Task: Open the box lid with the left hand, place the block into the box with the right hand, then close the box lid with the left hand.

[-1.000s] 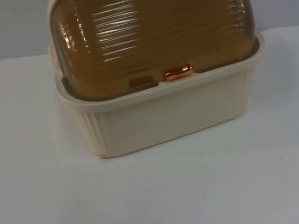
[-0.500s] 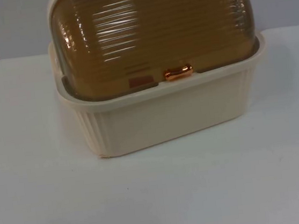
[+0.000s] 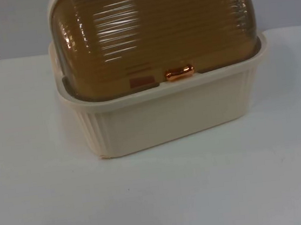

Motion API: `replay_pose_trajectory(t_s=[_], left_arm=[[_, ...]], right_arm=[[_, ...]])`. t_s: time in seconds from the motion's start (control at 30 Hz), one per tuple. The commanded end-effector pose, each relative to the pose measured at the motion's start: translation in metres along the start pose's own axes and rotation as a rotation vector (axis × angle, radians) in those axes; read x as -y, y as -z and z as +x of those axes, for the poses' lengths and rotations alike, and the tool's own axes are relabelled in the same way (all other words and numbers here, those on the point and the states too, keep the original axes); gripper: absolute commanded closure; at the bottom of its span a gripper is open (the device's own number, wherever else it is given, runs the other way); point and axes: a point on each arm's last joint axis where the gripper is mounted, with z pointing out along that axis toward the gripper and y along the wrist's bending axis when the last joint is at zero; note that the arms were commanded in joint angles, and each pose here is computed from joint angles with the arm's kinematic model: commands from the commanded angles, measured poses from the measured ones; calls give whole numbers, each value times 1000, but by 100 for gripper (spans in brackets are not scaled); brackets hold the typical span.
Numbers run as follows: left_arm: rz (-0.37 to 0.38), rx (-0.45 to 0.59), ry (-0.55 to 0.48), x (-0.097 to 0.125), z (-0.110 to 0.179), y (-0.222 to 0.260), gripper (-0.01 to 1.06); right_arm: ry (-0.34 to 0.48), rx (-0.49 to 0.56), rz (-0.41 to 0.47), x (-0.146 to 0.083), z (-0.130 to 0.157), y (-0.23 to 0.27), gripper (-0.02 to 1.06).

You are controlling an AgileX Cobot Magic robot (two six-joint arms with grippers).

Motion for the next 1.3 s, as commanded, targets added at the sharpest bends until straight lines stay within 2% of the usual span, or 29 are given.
replay_pose_trajectory(t_s=[0.0,1.03,1.27], left_arm=[[2,9,15,1,0,-1,0],[-10,8,6,0,0,-1,0],[8,9,39,1,0,-1,0]], right_arm=[[1,14,-9,0,-1,0,-1],[-6,16,-10,0,-1,0,-1],[-6,16,-10,0,-1,0,-1]])
